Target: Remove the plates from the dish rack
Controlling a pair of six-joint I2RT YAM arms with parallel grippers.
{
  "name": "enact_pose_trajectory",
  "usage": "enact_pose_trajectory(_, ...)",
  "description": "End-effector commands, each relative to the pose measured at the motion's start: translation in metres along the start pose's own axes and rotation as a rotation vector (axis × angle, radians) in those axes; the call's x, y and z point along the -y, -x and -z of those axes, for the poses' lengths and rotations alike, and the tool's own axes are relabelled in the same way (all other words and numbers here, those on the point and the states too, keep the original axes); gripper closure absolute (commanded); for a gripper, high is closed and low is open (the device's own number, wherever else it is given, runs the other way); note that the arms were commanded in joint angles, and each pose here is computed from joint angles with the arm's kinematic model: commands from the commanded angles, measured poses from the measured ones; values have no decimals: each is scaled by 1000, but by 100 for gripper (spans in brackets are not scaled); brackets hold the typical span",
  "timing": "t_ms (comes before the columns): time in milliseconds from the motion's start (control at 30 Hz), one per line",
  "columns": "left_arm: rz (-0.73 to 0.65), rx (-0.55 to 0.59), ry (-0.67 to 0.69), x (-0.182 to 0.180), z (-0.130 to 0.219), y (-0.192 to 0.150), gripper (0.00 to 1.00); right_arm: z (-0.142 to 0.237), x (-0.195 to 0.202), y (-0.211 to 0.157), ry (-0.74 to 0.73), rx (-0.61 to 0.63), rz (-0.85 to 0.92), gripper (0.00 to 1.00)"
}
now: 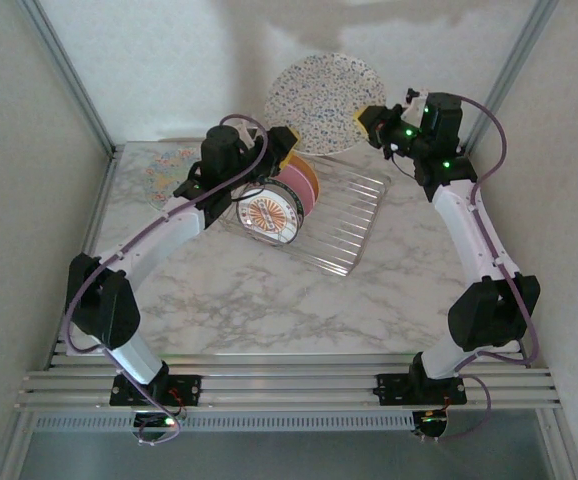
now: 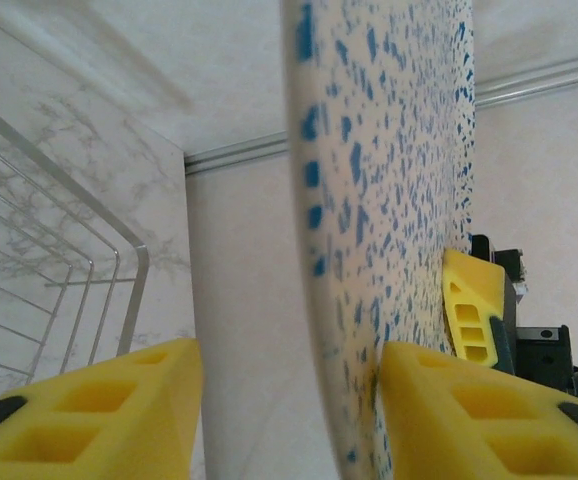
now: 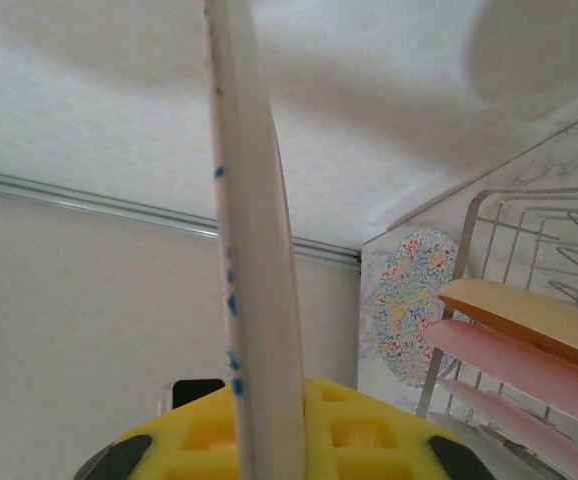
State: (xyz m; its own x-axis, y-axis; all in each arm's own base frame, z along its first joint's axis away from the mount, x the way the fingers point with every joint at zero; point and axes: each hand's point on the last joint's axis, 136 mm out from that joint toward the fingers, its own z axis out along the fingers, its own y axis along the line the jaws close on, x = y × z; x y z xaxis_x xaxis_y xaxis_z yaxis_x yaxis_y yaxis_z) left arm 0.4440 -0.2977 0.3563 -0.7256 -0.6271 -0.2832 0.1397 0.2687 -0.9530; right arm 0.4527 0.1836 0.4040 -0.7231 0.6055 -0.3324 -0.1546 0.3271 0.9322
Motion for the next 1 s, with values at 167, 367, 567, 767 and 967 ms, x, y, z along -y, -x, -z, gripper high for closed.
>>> enact_pose_trajectory(167,-2,0,-59,21,-5,2,68,2,-30,-18,80,-49,20,100)
enact_pose_trajectory(367,7,8,-45,19,-4,3,97,0,-25,-21,68,-57,20,100)
enact_pose_trajectory(567,18,25,-80,30,1,9,100,4,-25,-21,33,-42,77,90)
enact_pose_trajectory(767,27,79,-146,50,21,38,100,21,-21,-15,-44,43,192,43)
enact_pose_trajectory(967,39,143,-164,49,47,73,100,41,-37,-15,-38,128,374,35)
